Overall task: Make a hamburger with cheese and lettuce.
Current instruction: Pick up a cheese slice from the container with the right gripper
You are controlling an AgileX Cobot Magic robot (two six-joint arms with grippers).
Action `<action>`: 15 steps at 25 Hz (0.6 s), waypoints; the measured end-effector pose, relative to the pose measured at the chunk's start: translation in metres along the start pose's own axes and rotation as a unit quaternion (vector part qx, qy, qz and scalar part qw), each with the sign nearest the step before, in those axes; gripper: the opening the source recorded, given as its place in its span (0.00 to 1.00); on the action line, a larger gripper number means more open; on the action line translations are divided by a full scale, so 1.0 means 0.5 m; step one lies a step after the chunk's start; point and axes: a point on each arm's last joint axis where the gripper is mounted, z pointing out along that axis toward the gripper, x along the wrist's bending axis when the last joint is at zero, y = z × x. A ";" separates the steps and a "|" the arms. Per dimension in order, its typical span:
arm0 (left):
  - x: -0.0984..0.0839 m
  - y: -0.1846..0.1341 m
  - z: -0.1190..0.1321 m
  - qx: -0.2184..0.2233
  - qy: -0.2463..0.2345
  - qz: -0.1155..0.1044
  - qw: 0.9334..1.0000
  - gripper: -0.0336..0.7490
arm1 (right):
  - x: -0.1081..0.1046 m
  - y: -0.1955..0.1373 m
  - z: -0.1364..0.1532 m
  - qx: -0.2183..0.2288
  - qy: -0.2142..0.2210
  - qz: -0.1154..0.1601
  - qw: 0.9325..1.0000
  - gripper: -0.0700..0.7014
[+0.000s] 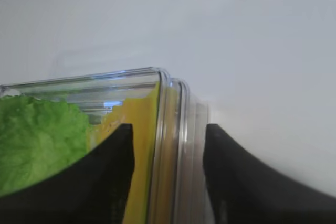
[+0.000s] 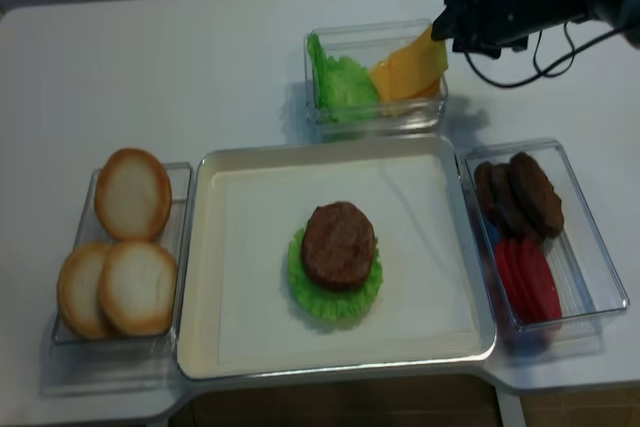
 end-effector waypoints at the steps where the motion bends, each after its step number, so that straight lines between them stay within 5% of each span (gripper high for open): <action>1: 0.000 0.000 0.000 0.000 0.000 0.000 1.000 0.64 | 0.000 0.000 0.001 -0.001 0.003 0.000 1.000 0.48; 8: 0.000 0.000 0.000 0.000 0.000 0.000 1.000 0.64 | -0.001 -0.003 0.015 -0.004 0.032 0.006 0.999 0.20; 15: 0.000 0.000 0.000 0.000 0.000 0.000 1.000 0.64 | -0.001 -0.003 0.018 -0.005 0.037 0.007 0.999 0.13</action>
